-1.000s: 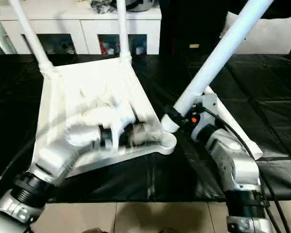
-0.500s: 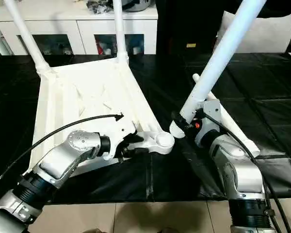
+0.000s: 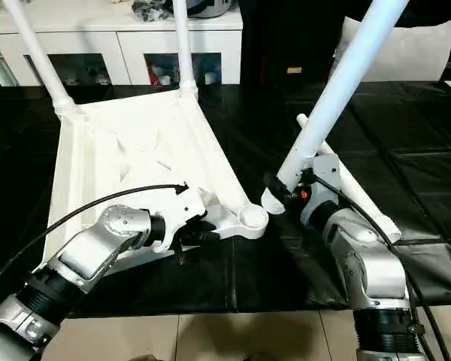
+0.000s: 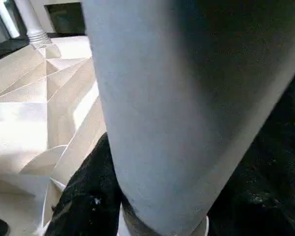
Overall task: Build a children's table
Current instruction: Pick table leg, then insert table leg to table base
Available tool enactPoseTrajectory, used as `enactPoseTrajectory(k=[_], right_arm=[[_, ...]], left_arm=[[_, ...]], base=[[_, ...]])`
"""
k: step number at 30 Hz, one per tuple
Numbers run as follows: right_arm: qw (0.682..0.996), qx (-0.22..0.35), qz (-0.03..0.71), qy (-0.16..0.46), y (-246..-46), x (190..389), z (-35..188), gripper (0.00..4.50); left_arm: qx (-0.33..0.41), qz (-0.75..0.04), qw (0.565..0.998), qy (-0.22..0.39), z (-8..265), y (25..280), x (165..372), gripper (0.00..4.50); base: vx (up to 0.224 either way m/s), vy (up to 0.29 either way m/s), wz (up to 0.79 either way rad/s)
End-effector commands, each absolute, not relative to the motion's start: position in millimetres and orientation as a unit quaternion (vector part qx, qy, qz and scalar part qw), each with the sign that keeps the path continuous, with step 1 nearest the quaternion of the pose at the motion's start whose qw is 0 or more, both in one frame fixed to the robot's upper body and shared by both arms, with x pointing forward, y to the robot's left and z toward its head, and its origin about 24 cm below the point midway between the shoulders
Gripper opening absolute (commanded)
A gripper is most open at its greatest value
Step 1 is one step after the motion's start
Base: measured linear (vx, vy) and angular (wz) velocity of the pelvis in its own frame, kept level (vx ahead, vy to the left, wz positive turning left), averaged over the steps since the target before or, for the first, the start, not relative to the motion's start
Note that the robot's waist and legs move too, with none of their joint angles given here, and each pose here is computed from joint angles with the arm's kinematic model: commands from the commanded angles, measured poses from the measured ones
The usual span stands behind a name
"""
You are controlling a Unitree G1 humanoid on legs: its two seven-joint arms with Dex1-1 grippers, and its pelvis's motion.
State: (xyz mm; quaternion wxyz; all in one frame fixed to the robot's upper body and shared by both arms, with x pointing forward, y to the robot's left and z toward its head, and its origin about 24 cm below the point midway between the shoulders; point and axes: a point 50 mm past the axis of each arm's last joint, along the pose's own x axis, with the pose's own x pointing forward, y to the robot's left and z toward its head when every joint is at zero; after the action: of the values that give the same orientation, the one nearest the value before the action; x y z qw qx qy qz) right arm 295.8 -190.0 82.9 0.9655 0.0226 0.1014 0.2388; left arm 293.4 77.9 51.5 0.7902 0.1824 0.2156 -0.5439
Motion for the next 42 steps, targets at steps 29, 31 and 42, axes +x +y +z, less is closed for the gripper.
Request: enactPoseTrajectory(k=[29, 31, 42], right_arm=[[0.847, -0.006, 0.491, 0.206, -161.5, 293.6, 88.8, 1.88], [0.841, -0.007, 0.499, 0.208, -159.9, 293.1, 89.4, 1.88], [0.833, -0.048, 0.504, 0.222, -159.6, 299.5, 85.7, 1.88]], left_arm=[[0.265, -0.629, 0.704, 0.195, 48.0, 106.9, 292.7, 0.00], [0.266, -0.628, 0.704, 0.196, 47.2, 106.7, 293.5, 0.00], [0.267, -0.632, 0.702, 0.192, 46.2, 107.0, 295.0, 0.00]], base=[[0.000, 0.000, 0.00], [0.000, 0.000, 0.00], [0.000, 0.000, 0.00]])
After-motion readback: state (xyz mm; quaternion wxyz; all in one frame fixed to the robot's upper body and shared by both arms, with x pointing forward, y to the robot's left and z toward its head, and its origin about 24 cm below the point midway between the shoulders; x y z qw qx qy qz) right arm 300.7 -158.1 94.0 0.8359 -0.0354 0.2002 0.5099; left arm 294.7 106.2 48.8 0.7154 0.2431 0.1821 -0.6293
